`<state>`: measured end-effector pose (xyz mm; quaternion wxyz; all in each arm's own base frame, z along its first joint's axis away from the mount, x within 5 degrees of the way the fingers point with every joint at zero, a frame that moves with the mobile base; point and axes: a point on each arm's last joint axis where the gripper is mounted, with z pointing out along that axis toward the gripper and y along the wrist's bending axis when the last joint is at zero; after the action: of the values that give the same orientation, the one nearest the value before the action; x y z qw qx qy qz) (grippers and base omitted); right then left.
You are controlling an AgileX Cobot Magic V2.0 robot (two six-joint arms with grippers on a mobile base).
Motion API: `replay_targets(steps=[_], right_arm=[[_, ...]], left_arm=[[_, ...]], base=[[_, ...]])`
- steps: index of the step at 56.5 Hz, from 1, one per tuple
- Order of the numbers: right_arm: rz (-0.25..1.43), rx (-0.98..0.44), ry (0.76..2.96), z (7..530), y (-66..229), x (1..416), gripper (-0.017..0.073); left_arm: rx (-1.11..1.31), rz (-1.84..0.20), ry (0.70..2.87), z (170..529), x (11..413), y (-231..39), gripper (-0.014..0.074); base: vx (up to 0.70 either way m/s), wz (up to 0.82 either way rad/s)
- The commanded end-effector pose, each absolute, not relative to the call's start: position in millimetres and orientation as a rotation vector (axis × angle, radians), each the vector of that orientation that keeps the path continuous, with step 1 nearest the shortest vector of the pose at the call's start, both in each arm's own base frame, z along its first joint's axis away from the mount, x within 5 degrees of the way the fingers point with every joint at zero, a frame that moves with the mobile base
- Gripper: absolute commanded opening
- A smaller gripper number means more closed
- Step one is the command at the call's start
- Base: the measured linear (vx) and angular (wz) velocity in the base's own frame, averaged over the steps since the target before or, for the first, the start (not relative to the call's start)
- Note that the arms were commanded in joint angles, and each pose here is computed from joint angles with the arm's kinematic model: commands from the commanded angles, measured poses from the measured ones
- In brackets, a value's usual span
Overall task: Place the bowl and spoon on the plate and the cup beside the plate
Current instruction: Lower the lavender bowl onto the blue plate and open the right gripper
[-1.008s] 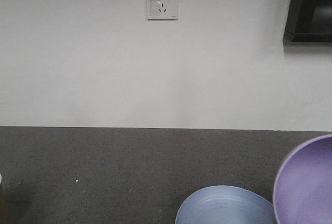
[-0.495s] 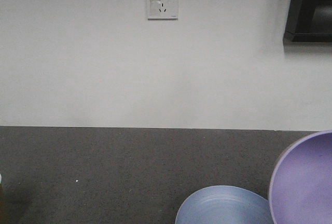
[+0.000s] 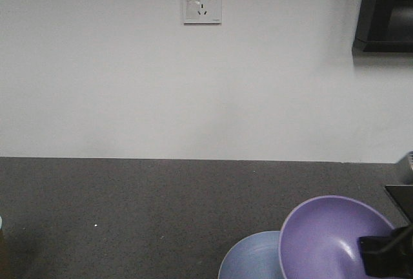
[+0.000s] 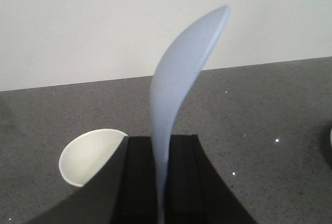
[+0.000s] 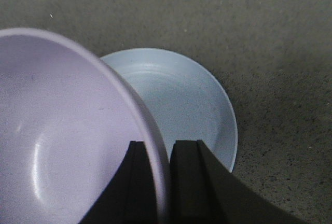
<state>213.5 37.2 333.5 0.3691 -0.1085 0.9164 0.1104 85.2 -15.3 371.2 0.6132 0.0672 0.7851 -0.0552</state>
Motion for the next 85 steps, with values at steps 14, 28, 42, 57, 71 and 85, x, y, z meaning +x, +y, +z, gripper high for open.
replay_targets(steps=[14, 28, 42, 57, 71, 85], right_arm=[[0.369, -0.204, 2.477, 296, 47, 297, -0.0009], [0.455, -0.168, 2.493, 274, 53, 320, -0.0009], [0.487, -0.217, 2.52, 260, 56, 326, 0.0028], [0.535, -0.194, 2.526, 261, 59, 325, 0.0233], [0.539, -0.192, 2.517, 261, 59, 326, 0.0484], [0.44, -0.303, 2.436, 283, 55, 329, 0.0554]], left_arm=[[0.124, -0.145, 1.723, 385, 86, -15, 0.0], [0.125, -0.145, 1.724, 385, 86, -15, 0.0], [0.125, -0.145, 1.724, 385, 86, -15, 0.0], [0.125, -0.145, 1.725, 385, 86, -15, 0.0], [0.128, -0.146, 1.737, 384, 86, -15, 0.0], [0.138, -0.14, 1.767, 381, 85, -15, 0.0]], base=[[0.0, 0.0], [0.0, 0.0], [0.0, 0.0], [0.0, 0.0], [0.0, 0.0], [0.0, 0.0]])
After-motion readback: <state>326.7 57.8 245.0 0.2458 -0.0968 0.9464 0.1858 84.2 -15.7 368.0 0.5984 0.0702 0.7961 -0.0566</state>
